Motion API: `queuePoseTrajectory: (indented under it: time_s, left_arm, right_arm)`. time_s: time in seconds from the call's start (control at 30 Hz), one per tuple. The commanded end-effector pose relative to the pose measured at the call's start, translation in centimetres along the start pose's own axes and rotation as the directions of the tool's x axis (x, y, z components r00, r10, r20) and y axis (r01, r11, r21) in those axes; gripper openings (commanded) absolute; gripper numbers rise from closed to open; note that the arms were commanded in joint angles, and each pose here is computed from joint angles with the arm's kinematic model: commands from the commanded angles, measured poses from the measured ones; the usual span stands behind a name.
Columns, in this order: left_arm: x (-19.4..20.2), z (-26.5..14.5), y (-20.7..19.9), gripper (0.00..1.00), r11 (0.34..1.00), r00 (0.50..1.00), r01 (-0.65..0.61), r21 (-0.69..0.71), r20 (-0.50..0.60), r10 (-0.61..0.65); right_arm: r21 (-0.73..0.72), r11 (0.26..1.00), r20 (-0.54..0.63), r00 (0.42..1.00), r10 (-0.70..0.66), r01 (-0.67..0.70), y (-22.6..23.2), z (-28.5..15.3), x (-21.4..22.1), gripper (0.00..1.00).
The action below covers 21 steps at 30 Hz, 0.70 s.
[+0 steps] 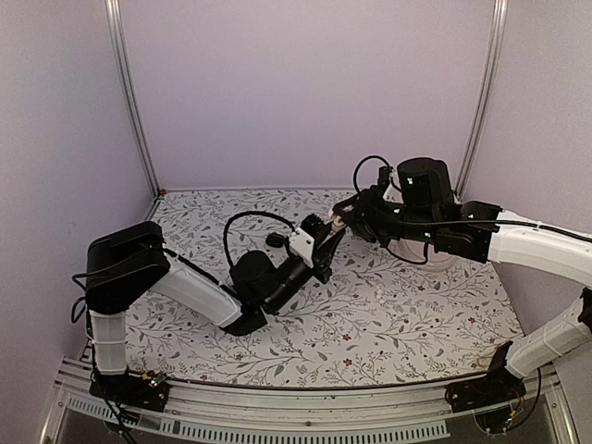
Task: Insert the wireless bluetooth earbuds into the charging case
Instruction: Insert the left earbud into the left side groove of the charging case.
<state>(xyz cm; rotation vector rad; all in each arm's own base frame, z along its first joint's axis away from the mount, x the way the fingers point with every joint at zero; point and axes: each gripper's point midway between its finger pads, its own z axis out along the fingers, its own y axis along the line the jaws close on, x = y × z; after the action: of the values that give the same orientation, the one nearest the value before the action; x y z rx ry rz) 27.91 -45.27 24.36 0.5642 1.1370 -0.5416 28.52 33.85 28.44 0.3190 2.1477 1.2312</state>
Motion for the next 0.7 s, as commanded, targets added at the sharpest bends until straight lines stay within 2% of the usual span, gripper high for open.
queuePoseTrajectory:
  time_s: [0.0, 0.67]
  left_arm:
    - [-3.5, 0.0, 1.0, 0.0, 0.998, 0.991, 0.064, -0.023, 0.116, -0.061]
    - [-3.5, -0.3, 1.5, 0.0, 0.994, 0.989, 0.102, -0.023, 0.114, -0.099]
  right_arm:
    - [0.138, 0.99, -0.034, 0.999, -0.038, 0.042, -2.9, 0.5, 0.9, 0.3]
    - [0.182, 0.981, 0.001, 0.997, -0.072, 0.071, -3.2, -0.9, -0.1, 0.32]
